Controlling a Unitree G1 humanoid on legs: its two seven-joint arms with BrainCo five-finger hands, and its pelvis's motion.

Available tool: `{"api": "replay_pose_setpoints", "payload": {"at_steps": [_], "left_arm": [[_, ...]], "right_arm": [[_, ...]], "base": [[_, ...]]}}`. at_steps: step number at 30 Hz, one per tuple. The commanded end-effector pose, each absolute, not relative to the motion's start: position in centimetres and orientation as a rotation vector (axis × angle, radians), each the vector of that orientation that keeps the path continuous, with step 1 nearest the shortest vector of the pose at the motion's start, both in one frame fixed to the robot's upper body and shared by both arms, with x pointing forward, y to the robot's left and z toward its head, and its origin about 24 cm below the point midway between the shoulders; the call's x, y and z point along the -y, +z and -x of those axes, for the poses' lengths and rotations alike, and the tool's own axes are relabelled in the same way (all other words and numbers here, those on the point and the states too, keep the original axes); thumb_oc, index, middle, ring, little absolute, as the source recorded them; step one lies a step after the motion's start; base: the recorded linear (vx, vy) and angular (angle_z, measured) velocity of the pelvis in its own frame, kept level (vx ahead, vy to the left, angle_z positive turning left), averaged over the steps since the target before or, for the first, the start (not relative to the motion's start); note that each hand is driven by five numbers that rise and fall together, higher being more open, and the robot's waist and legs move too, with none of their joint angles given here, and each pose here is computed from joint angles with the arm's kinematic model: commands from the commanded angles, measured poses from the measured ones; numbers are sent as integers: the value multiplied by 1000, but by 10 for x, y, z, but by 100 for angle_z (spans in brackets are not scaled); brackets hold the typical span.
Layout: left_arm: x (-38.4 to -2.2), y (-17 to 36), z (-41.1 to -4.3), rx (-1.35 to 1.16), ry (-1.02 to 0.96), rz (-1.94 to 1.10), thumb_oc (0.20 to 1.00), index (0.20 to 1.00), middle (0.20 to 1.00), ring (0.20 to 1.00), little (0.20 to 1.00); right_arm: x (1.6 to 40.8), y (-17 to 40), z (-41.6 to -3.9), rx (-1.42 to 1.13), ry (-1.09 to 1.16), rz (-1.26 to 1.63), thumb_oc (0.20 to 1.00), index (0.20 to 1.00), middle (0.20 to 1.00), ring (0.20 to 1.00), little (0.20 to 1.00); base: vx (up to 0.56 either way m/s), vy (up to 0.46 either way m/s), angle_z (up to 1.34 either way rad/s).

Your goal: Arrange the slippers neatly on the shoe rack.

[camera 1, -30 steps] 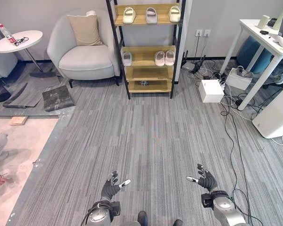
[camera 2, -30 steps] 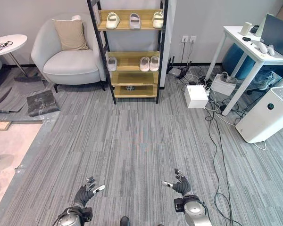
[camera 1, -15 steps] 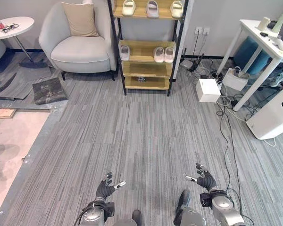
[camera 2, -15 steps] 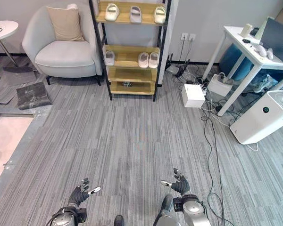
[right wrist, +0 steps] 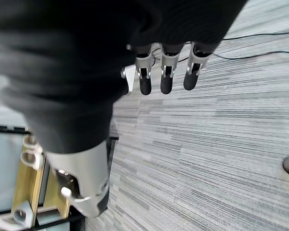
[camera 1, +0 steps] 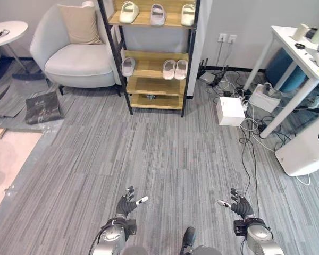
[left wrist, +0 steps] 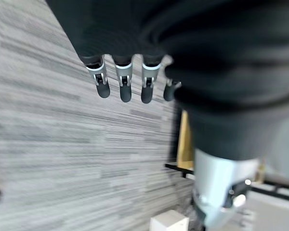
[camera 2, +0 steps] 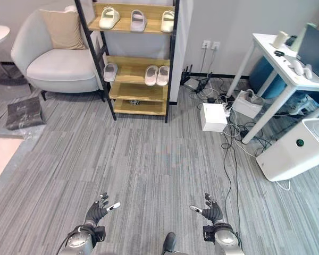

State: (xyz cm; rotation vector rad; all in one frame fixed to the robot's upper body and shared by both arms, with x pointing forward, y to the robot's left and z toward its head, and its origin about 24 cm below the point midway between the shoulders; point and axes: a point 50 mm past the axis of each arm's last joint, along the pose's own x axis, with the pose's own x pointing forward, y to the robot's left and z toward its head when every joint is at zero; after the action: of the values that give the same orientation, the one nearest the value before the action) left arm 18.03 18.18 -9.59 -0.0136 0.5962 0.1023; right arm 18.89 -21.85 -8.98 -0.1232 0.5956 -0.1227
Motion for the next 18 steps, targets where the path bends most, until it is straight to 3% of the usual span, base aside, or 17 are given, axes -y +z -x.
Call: {"api": "replay_pose_setpoints", "payload": {"at_steps": [1,18], "left_arm": [[-190,-70,-206,-449,76,-17,1000,1000,1000,1000,1000],[-209,-79,-191,-517,103,-89,1000,1000,1000,1000,1000]], "right_arm": [[214,-69,-215,-466,-101,88,1000,1000,1000,1000,1000],[175,-69,-226,-450,28,81,1000,1000,1000,1000,1000]], "base": [[284,-24,-2],[318,146,-8]]}}
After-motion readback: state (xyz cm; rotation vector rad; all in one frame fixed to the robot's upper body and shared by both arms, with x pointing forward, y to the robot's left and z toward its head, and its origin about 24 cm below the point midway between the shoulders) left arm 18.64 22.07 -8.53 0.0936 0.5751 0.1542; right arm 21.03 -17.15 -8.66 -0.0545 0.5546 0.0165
